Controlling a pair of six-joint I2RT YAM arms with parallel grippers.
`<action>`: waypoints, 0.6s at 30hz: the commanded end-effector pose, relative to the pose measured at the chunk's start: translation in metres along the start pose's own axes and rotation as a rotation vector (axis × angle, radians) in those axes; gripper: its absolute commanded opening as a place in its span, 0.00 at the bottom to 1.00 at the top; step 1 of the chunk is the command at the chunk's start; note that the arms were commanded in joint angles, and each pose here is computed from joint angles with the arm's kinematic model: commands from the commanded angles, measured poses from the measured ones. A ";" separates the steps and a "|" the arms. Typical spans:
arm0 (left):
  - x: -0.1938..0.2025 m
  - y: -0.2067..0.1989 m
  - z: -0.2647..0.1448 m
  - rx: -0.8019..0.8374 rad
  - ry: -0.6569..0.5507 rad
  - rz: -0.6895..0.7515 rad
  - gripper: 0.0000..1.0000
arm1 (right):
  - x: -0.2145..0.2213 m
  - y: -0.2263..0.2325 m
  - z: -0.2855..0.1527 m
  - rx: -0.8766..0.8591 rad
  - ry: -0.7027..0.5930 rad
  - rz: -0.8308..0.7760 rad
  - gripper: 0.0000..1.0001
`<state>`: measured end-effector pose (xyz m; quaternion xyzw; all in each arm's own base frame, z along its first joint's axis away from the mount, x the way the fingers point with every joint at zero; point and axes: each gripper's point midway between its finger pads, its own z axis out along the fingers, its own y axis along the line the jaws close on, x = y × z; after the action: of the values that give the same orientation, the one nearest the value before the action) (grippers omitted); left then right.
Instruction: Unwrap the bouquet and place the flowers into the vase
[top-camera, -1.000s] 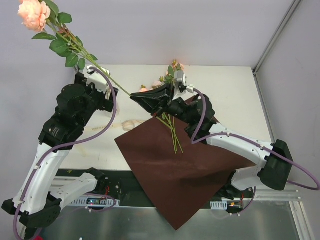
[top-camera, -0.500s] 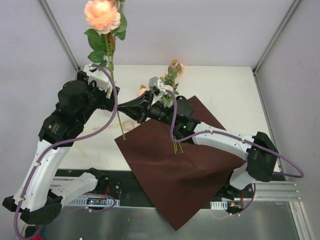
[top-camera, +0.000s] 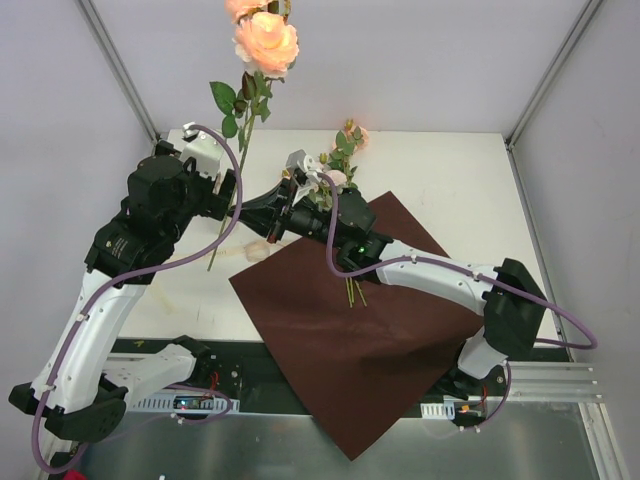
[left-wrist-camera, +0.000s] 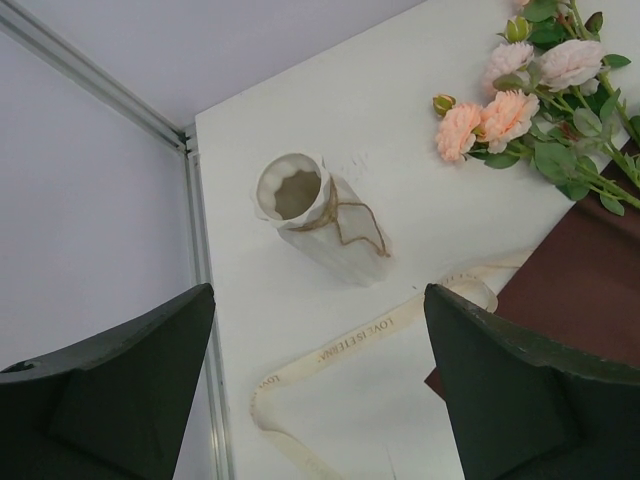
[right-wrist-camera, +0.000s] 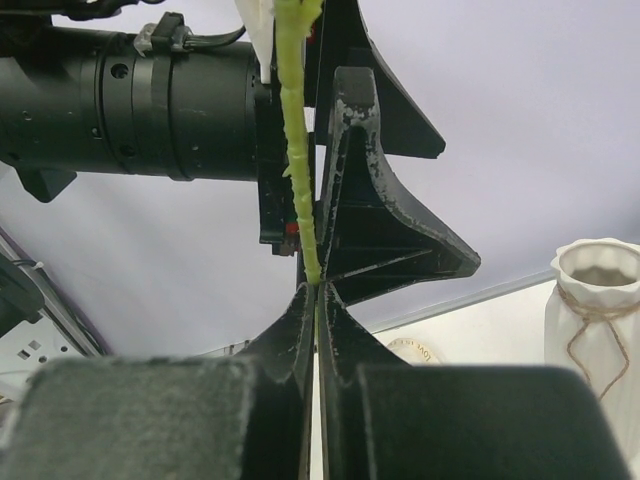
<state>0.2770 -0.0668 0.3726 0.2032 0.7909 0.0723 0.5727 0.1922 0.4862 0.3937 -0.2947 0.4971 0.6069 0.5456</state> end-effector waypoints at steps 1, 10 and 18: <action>-0.004 -0.024 -0.002 0.117 -0.014 -0.012 0.86 | -0.054 0.012 0.012 -0.023 -0.159 -0.035 0.00; -0.005 -0.030 -0.005 0.152 -0.023 -0.005 0.83 | -0.055 0.012 0.020 -0.039 -0.161 -0.018 0.19; -0.005 -0.032 -0.009 0.166 -0.029 -0.012 0.82 | -0.059 0.010 0.025 -0.036 -0.174 -0.012 0.01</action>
<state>0.2738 -0.0628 0.3771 0.2001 0.7871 0.0775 0.5783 0.1947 0.4942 0.3981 -0.2915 0.4971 0.6215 0.5307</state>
